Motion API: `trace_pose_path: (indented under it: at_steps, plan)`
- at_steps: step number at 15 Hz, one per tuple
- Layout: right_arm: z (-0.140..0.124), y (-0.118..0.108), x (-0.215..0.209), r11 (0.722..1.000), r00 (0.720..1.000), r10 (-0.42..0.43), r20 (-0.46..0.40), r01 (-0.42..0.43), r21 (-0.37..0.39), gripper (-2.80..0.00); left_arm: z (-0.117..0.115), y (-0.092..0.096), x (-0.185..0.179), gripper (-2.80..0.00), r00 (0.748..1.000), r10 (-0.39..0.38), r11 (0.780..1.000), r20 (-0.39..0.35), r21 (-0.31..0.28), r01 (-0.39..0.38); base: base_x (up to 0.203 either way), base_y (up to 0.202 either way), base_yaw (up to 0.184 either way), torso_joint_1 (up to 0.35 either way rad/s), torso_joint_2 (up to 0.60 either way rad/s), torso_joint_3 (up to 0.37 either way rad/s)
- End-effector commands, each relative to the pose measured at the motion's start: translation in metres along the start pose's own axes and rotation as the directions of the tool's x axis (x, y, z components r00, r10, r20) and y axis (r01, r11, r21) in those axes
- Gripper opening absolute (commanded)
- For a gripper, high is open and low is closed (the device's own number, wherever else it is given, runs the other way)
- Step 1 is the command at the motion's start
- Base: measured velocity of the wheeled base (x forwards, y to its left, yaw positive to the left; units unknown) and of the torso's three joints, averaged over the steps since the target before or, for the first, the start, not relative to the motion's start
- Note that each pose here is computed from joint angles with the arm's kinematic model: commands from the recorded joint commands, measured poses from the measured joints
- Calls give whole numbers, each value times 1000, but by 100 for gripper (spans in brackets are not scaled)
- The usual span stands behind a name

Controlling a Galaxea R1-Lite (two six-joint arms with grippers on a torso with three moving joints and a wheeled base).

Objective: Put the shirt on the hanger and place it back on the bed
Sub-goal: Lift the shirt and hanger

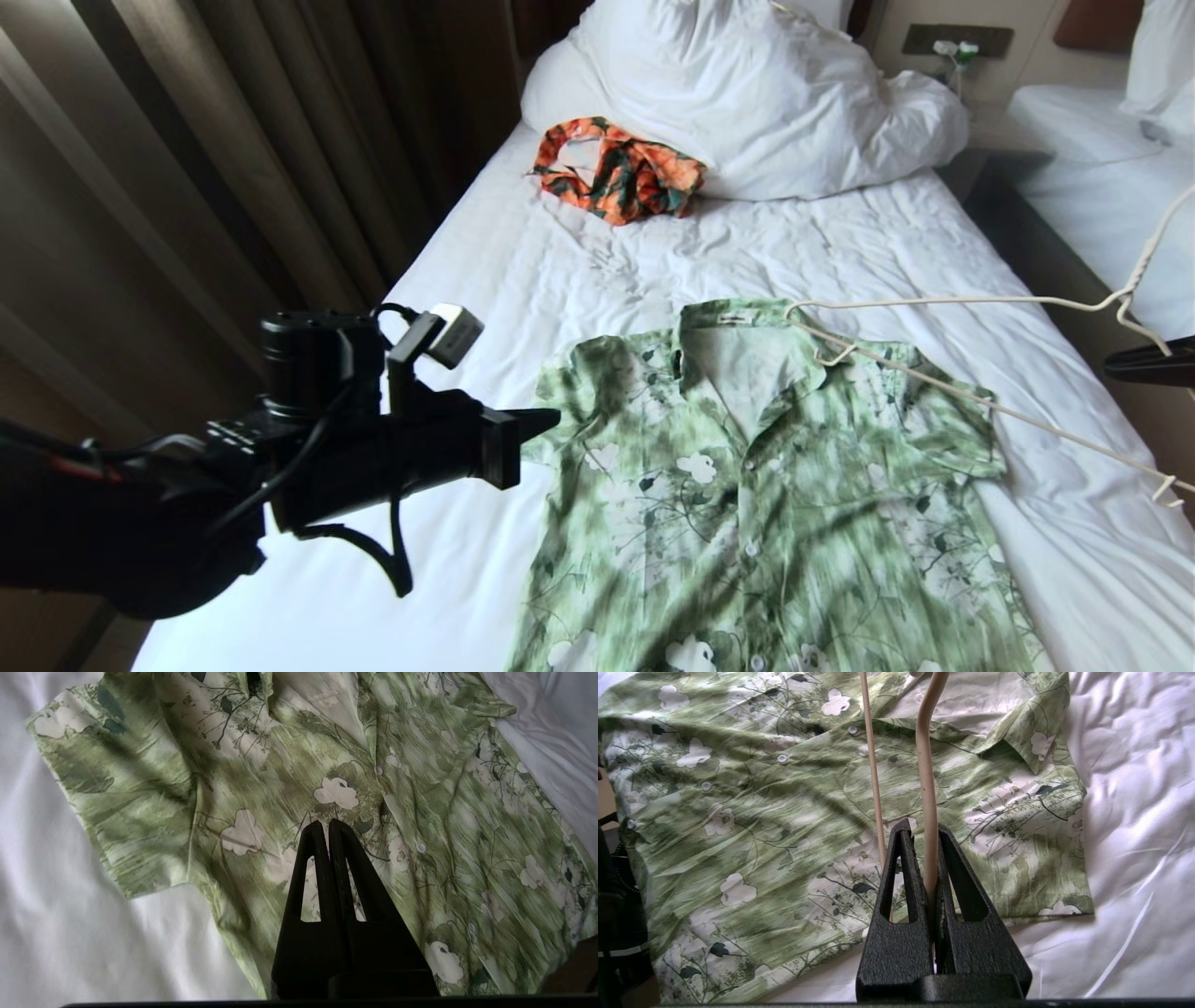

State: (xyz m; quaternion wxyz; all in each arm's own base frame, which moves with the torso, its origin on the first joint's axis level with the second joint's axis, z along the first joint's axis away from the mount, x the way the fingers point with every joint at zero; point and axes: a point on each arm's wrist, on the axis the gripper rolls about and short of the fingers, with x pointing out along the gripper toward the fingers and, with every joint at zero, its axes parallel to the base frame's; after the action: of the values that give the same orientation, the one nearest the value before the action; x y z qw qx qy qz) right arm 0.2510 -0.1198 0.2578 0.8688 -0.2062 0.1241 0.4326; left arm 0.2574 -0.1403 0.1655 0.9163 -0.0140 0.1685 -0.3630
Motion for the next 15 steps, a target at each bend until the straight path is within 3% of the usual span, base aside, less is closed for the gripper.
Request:
trace_pose_path:
  at_steps: [1, 6, 13, 14, 15]
  plan:
    - [-6, -5, 3, 1000, 1000, 1, 6, -1, 0, -280, -14, -1, 43, -280, 999, -10, 1000, -43, 4, 11, 0, 0, 0, 0, 0, 0]
    - [-17, -16, 9, 1000, 1000, -2, 5, 2, 11, -280, -9, -9, 115, -280, 998, 35, 997, 54, 64, -38, 0, 0, 0, 0, 0, 0]
    - [-29, -24, -2, 998, 999, -45, -3, 45, 37, -280, -16, 2, 190, -280, 986, 113, 974, 123, 184, -134, 0, 0, 0, 0, 0, 0]
    - [-31, -26, -3, 998, 999, -49, -3, 49, 42, -280, -15, 4, 198, -215, 983, 125, 967, 138, 203, -152, 0, 0, 0, 0, 0, 0]
    - [-32, -27, -3, 998, 999, -48, -3, 48, 44, -280, -14, 5, 204, 0, 979, 137, 962, 152, 216, -168, 0, 0, 0, 0, 0, 0]
